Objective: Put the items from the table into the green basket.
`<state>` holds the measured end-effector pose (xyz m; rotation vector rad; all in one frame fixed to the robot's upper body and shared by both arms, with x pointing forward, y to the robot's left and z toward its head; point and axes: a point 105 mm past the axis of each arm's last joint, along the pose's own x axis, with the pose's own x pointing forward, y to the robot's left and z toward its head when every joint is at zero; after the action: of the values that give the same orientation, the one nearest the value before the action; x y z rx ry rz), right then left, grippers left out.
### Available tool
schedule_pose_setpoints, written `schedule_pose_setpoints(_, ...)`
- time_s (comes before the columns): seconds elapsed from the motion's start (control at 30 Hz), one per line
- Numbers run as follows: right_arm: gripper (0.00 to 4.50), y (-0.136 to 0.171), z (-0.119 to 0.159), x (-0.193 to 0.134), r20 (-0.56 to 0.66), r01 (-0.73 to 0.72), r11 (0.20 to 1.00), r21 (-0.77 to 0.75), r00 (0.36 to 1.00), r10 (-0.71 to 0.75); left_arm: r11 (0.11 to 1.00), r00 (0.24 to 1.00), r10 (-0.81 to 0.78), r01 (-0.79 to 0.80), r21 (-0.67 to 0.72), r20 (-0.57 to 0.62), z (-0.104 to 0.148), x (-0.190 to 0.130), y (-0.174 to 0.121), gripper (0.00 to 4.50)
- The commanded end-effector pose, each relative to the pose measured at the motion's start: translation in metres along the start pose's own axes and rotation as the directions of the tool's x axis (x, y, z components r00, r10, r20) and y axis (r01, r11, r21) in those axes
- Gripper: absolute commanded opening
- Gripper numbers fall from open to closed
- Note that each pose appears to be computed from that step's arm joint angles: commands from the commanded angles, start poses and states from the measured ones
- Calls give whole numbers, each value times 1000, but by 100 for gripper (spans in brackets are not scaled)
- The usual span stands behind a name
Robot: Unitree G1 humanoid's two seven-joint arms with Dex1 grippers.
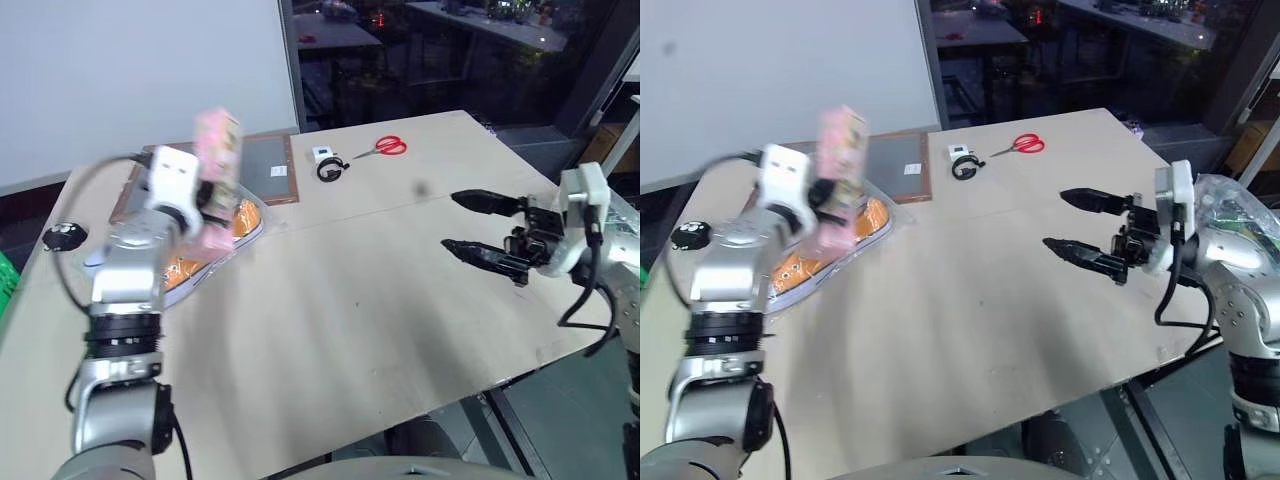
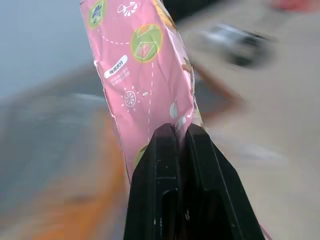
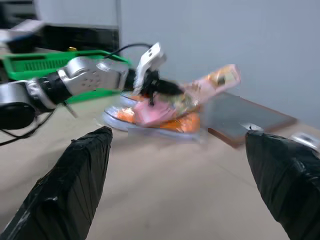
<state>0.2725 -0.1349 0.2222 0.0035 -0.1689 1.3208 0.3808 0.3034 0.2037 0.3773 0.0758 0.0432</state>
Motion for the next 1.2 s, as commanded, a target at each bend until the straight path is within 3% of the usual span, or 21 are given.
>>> schedule_pose_setpoints(0.03, 450, 0, 9, 15, 25, -82, 996, -23, 996, 83, 973, 967, 204, -217, 74, 152, 50, -26, 58, 6)
schedule_pose_setpoints(0.37, 450, 1, 20, 67, 108, -308, 950, -53, 944, 312, 836, 862, 499, -505, 216, 87, 42, -93, 155, 6)
schedule_pose_setpoints(0.67, 450, 8, 25, 94, 151, -385, 921, -64, 908, 390, 736, 769, 639, -608, 296, -9, 7, -134, 206, 6)
schedule_pose_setpoints(1.2, 450, -4, 22, 103, 130, -257, 960, -112, 954, 270, 773, 804, 592, -549, 318, -51, -27, -127, 236, 6)
